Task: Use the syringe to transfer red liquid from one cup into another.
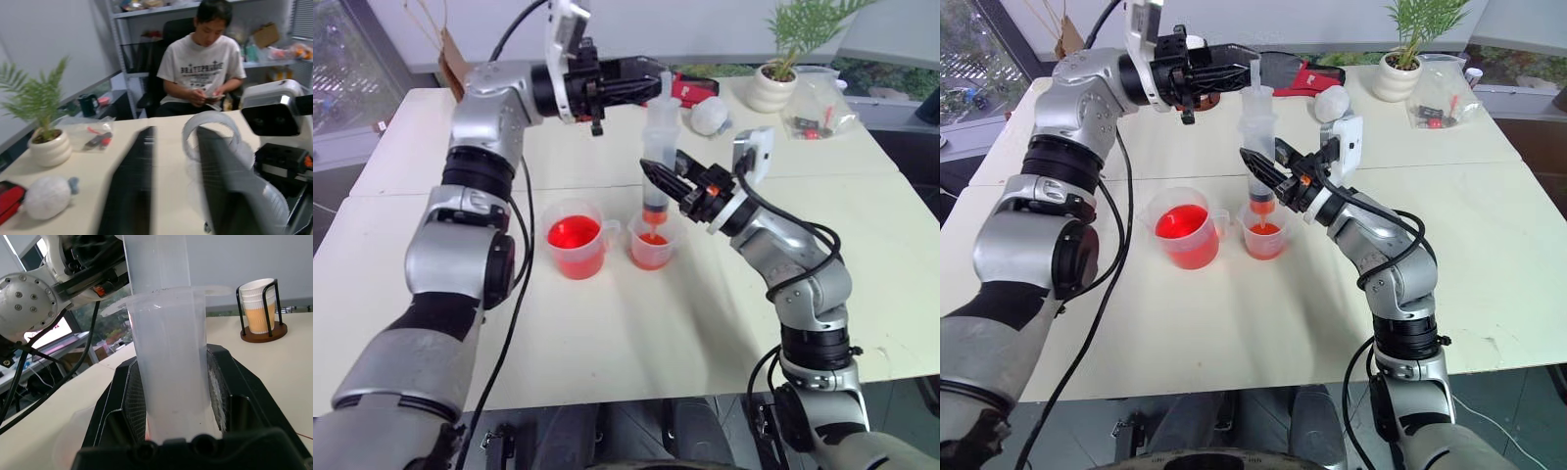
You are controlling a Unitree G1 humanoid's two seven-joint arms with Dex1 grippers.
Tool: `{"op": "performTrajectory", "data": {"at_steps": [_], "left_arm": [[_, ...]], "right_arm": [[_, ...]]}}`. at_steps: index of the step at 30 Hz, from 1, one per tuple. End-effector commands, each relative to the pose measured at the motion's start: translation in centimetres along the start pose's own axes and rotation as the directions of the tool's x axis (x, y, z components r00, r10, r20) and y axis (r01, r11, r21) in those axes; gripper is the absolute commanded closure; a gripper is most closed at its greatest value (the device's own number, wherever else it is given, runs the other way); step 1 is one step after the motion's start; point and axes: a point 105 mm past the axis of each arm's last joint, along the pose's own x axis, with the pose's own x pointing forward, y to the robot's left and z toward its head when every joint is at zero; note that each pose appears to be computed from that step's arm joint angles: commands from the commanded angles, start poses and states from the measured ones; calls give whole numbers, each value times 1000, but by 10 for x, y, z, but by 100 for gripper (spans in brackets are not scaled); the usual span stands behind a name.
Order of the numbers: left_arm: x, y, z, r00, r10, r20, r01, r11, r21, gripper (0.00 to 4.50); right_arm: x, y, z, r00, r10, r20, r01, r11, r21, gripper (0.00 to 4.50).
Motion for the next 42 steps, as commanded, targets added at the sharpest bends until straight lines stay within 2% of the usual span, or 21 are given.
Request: {"op": "performTrajectory", "data": {"at_steps": [1, 8, 17, 32, 37, 40, 42], "left_arm": [[3, 0, 25, 999, -17, 46, 13, 997, 71, 449], [7, -9, 13, 998, -62, 27, 61, 997, 38, 449], [10, -24, -20, 996, -84, -20, 83, 996, -16, 449], [15, -35, -36, 996, -89, 1, 89, 992, -87, 449], [13, -33, -43, 998, -63, -17, 62, 993, -96, 449], [8, -24, -36, 1000, -18, 4, 18, 995, -103, 449], [0, -17, -26, 999, 14, 37, -9, 991, -132, 389]], "right_arm": [[-2, 7, 16, 999, 30, 45, -28, 998, -60, 311], [-4, 5, 20, 999, 29, 46, -25, 996, -81, 311], [0, 6, 43, 995, 42, 89, -30, 991, -127, 311], [-1, 1, 62, 991, 50, 122, -32, 989, -145, 311], [0, 4, 67, 990, 55, 128, -38, 990, -133, 311], [0, 6, 67, 991, 61, 119, -46, 992, -121, 311], [0, 7, 66, 992, 63, 114, -50, 992, -116, 311]]}}
